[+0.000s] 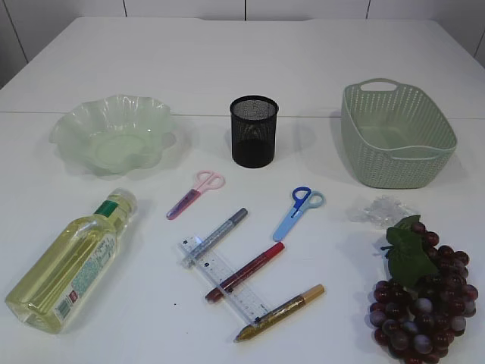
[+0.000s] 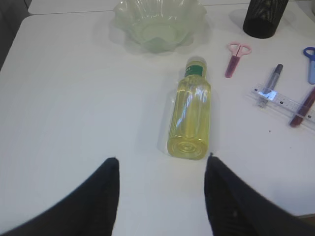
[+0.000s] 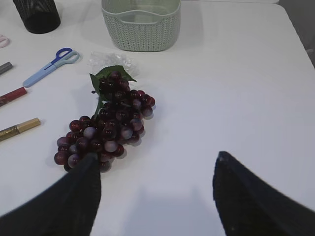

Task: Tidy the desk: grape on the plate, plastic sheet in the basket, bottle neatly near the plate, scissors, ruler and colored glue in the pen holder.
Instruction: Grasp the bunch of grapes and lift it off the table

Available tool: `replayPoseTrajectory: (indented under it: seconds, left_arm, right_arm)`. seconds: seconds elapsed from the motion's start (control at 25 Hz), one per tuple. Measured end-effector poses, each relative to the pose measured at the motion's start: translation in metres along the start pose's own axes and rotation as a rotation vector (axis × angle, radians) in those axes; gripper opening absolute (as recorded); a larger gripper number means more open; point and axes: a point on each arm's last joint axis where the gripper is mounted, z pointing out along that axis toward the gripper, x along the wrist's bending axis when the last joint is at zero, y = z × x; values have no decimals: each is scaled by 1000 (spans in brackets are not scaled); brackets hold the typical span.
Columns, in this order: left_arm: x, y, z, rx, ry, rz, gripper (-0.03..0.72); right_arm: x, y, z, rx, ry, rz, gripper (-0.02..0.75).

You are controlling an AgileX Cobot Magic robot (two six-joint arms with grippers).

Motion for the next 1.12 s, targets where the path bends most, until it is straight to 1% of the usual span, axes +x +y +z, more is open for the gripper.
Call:
replayPoseTrajectory:
  seconds: [0.48,1.12]
  left_arm:
    - [0,0,0,0,0,0,365]
    - [0,0,0,0,0,0,363]
  right_arm:
    - [0,0,0,0,0,0,557]
    - [0,0,0,0,0,0,557]
